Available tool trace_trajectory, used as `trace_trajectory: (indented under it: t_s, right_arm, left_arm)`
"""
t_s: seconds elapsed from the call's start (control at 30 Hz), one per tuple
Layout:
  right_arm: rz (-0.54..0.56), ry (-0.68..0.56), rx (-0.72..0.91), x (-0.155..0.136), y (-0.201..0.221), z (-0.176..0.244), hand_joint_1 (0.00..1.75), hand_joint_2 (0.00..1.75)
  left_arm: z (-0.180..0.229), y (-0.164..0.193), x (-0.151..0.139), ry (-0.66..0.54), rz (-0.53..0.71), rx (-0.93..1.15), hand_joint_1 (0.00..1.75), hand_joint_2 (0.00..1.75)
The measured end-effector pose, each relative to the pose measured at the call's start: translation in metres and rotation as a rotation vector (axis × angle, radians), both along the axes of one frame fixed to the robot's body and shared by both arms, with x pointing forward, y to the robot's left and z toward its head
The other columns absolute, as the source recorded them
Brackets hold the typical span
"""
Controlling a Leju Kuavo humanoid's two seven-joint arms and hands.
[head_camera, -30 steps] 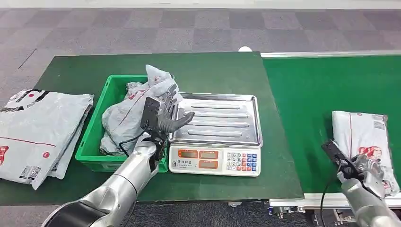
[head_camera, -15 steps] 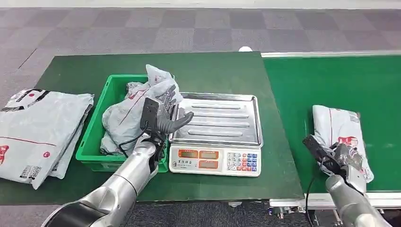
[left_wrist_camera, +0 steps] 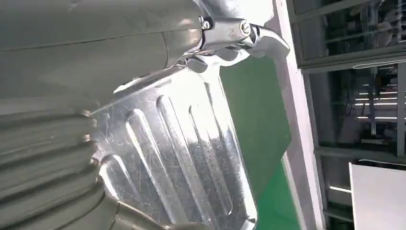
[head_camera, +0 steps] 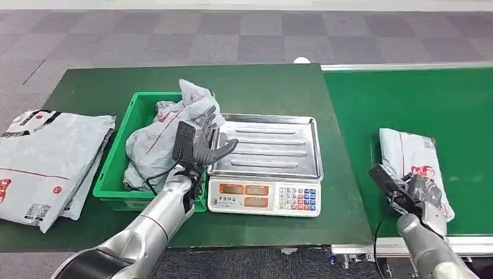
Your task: Moved the parcel from conveyor to table for the left to box.
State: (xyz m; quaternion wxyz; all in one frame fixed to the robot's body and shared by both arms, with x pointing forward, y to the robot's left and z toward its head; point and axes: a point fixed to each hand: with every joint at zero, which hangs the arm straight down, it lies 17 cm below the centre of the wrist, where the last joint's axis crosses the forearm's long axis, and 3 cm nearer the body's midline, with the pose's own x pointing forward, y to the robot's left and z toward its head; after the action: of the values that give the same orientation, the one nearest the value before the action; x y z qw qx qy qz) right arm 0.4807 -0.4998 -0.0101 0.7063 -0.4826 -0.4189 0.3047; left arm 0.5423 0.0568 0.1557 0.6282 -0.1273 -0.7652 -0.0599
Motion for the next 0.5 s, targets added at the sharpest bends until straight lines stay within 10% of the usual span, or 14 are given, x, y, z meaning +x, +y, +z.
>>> trace_trajectory:
  t_s: [0.5]
  right_arm:
    - [0.067,-0.267,-0.074,0.027,0.000,0.074,1.75,1.75]
  left_arm:
    - [-0.005,-0.008,-0.002,0.026,-0.022,0.013,0.00,1.75]
